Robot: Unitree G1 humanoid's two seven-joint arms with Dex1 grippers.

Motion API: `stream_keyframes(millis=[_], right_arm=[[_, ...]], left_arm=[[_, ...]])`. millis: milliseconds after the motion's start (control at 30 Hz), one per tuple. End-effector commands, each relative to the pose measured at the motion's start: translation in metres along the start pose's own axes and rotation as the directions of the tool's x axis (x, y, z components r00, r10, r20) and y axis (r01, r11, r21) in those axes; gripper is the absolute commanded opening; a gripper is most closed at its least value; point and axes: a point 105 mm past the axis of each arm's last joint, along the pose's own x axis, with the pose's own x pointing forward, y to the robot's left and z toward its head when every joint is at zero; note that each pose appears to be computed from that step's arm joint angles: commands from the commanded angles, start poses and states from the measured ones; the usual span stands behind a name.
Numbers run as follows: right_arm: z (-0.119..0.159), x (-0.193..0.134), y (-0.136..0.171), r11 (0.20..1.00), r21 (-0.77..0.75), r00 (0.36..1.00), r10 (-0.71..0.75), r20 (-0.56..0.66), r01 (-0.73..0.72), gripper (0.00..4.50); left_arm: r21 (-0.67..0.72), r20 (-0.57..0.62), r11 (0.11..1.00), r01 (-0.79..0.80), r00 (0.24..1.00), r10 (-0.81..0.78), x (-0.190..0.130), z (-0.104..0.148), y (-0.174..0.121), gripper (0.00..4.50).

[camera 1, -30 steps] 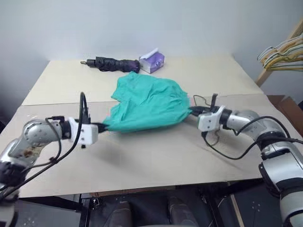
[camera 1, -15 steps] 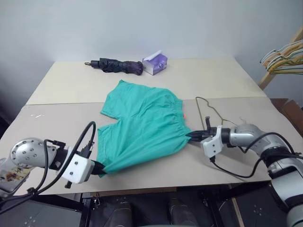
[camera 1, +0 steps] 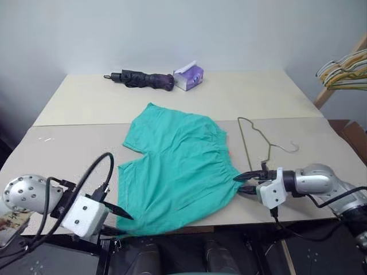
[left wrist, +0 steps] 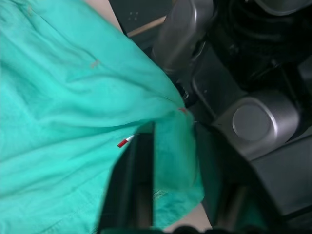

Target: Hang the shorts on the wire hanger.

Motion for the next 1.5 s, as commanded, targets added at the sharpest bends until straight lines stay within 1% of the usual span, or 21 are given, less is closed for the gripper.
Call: stream_keyframes(millis=[33,67,133,167,200,300,367,433,500,600,633,700,767,800,867,933,1133,1267,1333,1433,1500], right_arm=[[0.000,-0.022,-0.018,0.995,0.079,0.997,-0.066,-0.044,0.069,3.22],[-0.001,-0.026,-0.020,0.991,0.108,0.995,-0.075,-0.058,0.081,3.58],[-0.012,-0.039,-0.028,0.957,0.237,0.981,-0.139,-0.137,0.169,4.24],[-0.018,-0.045,-0.033,0.931,0.289,0.968,-0.176,-0.178,0.223,4.49],[-0.024,-0.050,-0.038,0.900,0.335,0.951,-0.214,-0.222,0.280,4.50],[-0.048,-0.063,-0.042,0.784,0.442,0.876,-0.259,-0.406,0.436,4.50],[-0.061,-0.068,-0.040,0.666,0.526,0.821,-0.242,-0.517,0.528,4.50],[-0.071,-0.068,-0.036,0.536,0.600,0.775,-0.181,-0.605,0.594,4.50],[-0.076,-0.066,-0.031,0.418,0.649,0.746,-0.115,-0.656,0.636,4.50],[-0.079,-0.058,-0.026,0.287,0.694,0.730,-0.025,-0.684,0.660,4.50],[-0.081,-0.056,-0.024,0.251,0.699,0.721,0.003,-0.693,0.670,4.50],[-0.090,-0.053,-0.021,0.223,0.669,0.679,0.042,-0.733,0.709,4.50],[-0.096,-0.051,-0.020,0.164,0.670,0.669,0.069,-0.740,0.724,4.50],[-0.098,-0.049,-0.019,0.133,0.677,0.673,0.080,-0.735,0.724,4.22],[-0.099,-0.046,-0.019,0.101,0.689,0.681,0.105,-0.725,0.718,3.95],[-0.100,-0.045,-0.019,0.071,0.687,0.678,0.120,-0.725,0.723,3.35],[-0.101,-0.050,-0.021,0.044,0.679,0.671,0.120,-0.732,0.733,1.33],[-0.102,-0.057,-0.030,0.061,0.653,0.648,0.087,-0.757,0.755,0.04],[-0.102,-0.060,-0.040,0.079,0.636,0.634,0.057,-0.771,0.767,0.04],[-0.103,-0.069,-0.057,0.140,0.586,0.593,-0.007,-0.805,0.798,0.04],[-0.103,-0.080,-0.078,0.253,0.491,0.530,-0.117,-0.840,0.834,0.04]], left_arm=[[-0.022,0.011,0.996,-0.090,0.996,0.090,-0.024,0.002,0.016,2.81],[-0.032,0.013,0.993,-0.112,0.994,0.112,-0.028,0.001,0.019,3.14],[-0.068,0.068,0.969,-0.236,0.968,0.240,-0.039,0.004,0.040,3.76],[-0.101,0.107,0.947,-0.305,0.943,0.315,-0.042,0.008,0.052,4.05],[-0.146,0.138,0.925,-0.351,0.918,0.371,-0.045,0.012,0.062,4.40],[-0.303,0.237,0.882,-0.360,0.868,0.436,-0.045,0.027,0.082,4.46],[-0.368,0.283,0.873,-0.322,0.855,0.435,-0.041,0.034,0.088,4.46],[-0.405,0.322,0.864,-0.300,0.837,0.442,-0.036,0.041,0.094,4.46],[-0.430,0.339,0.858,-0.282,0.830,0.443,-0.032,0.044,0.099,4.46],[-0.436,0.350,0.859,-0.270,0.828,0.438,-0.025,0.048,0.106,4.46],[-0.434,0.350,0.859,-0.271,0.828,0.438,-0.023,0.049,0.109,4.46],[-0.419,0.363,0.866,-0.274,0.823,0.436,-0.021,0.052,0.113,4.46],[-0.407,0.378,0.872,-0.271,0.820,0.431,-0.019,0.055,0.115,4.46],[-0.399,0.383,0.875,-0.272,0.818,0.429,-0.019,0.056,0.116,4.50],[-0.380,0.383,0.883,-0.276,0.821,0.422,-0.017,0.057,0.117,4.50],[-0.374,0.381,0.882,-0.289,0.819,0.429,-0.016,0.056,0.119,4.50],[-0.362,0.373,0.866,-0.346,0.797,0.475,-0.018,0.057,0.126,4.50],[-0.353,0.378,0.860,-0.369,0.784,0.492,-0.019,0.059,0.132,4.50],[-0.348,0.384,0.856,-0.383,0.775,0.502,-0.019,0.060,0.136,4.50],[-0.346,0.390,0.844,-0.411,0.755,0.527,-0.019,0.061,0.144,4.50],[-0.360,0.388,0.823,-0.439,0.732,0.560,-0.022,0.061,0.153,4.50]])
